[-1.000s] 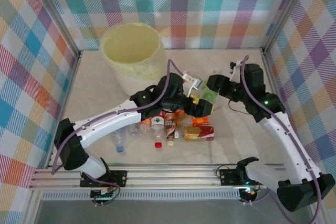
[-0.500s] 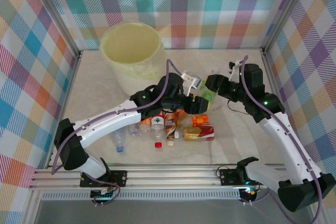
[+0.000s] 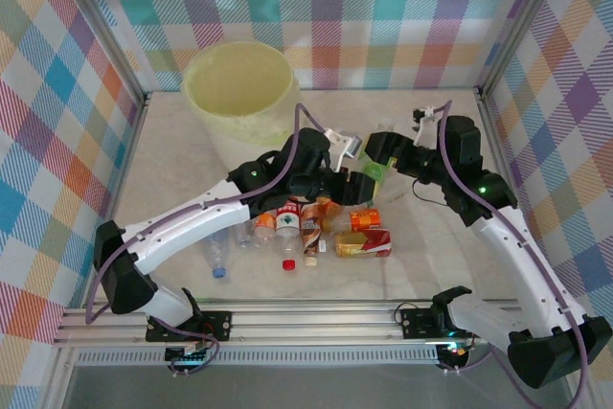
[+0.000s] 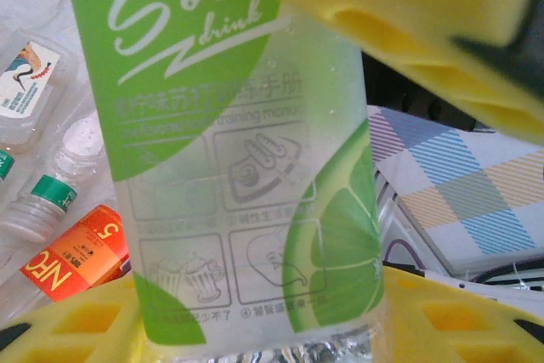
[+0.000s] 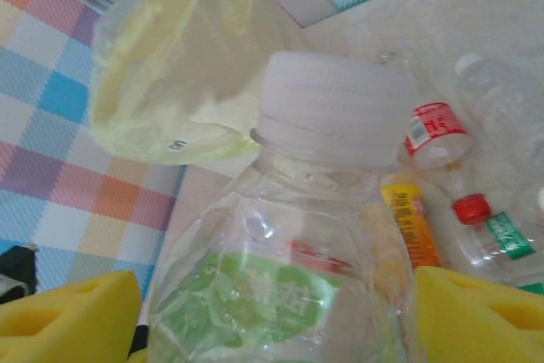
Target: Put the plastic bottles in the bin
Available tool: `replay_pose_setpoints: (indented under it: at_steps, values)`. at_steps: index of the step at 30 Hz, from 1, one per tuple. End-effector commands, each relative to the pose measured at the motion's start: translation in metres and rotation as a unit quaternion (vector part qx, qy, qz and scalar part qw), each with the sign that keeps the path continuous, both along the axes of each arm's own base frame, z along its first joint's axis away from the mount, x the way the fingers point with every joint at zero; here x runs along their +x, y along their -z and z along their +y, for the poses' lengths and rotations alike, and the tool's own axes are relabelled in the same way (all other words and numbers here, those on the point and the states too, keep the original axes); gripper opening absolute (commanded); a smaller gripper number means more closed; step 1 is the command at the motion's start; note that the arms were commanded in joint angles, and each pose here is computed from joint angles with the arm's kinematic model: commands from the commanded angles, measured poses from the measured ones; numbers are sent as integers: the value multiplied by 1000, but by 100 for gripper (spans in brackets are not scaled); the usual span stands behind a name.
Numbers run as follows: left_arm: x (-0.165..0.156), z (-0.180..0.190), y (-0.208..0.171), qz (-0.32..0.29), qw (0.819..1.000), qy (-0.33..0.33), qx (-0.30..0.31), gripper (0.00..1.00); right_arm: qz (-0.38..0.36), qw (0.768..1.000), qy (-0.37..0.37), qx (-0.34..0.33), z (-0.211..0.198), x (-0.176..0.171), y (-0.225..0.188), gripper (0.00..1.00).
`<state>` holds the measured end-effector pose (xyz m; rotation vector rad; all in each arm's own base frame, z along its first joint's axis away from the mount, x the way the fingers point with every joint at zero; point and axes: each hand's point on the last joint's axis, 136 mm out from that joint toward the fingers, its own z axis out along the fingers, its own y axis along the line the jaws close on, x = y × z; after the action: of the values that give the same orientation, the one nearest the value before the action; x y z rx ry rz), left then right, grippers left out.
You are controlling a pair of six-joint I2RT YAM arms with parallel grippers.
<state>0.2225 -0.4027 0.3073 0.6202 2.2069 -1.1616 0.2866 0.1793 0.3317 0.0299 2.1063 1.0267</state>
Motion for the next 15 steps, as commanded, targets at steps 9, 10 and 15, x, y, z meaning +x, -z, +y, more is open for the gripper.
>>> replay_pose_setpoints:
  at_steps: [9, 10, 15]
  values:
    - [4, 72, -44, -23, 998, -65, 6, 50, -166, 981, -94, 29, 8, -51, -46, 100]
    - [5, 80, -49, -28, 997, -70, 8, 50, -176, 979, -97, 24, 7, -56, -45, 100]
    - [13, 118, -74, -56, 993, -104, 27, 51, -235, 964, -125, -13, 5, -71, -33, 100]
